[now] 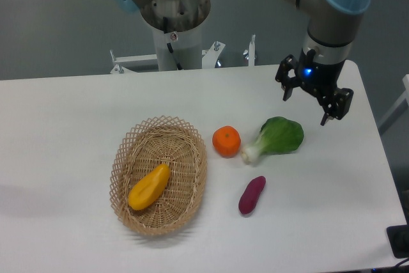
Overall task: Pick up the mango from the basket
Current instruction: 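Move the open gripper over the basket and lower onto the yellow mango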
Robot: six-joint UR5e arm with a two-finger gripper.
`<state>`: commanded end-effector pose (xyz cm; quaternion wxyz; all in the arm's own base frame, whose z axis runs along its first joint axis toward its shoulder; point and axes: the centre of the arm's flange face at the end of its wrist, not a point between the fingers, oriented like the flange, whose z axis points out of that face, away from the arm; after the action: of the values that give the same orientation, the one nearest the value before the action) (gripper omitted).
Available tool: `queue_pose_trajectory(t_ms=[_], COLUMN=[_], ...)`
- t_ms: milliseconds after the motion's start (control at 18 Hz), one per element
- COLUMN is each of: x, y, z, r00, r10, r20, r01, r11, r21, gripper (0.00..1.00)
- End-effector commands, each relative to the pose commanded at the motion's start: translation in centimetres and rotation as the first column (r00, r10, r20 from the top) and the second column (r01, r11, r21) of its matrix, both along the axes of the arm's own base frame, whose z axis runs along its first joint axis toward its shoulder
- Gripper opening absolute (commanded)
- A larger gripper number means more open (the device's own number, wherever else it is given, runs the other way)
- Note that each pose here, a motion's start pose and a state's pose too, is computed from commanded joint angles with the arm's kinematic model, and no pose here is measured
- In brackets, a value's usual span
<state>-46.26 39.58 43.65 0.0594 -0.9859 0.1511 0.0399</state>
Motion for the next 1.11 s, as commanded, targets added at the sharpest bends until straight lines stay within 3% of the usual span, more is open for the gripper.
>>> queue_pose_trajectory(t_ms=[167,333,556,889,1111], x=[2.3,5.9,11.3,18.7,20.7], y=[1.6,5.1,9.4,16.4,17.3], z=[-0.6,-1.8,-4.9,-10.5,-14.2], r00=[0.998,0.987,0.975,0.971,0.978], r10=[0.063,0.159,0.222,0.232,0.201], r20=[0.017,0.019,0.026,0.056,0.054], r01=[-0.063,-0.159,-0.223,-0.235,-0.204], r11=[0.998,0.987,0.973,0.97,0.977], r21=[0.004,0.021,0.057,0.055,0.055], gripper=[1.0,1.0,1.0,1.0,1.0])
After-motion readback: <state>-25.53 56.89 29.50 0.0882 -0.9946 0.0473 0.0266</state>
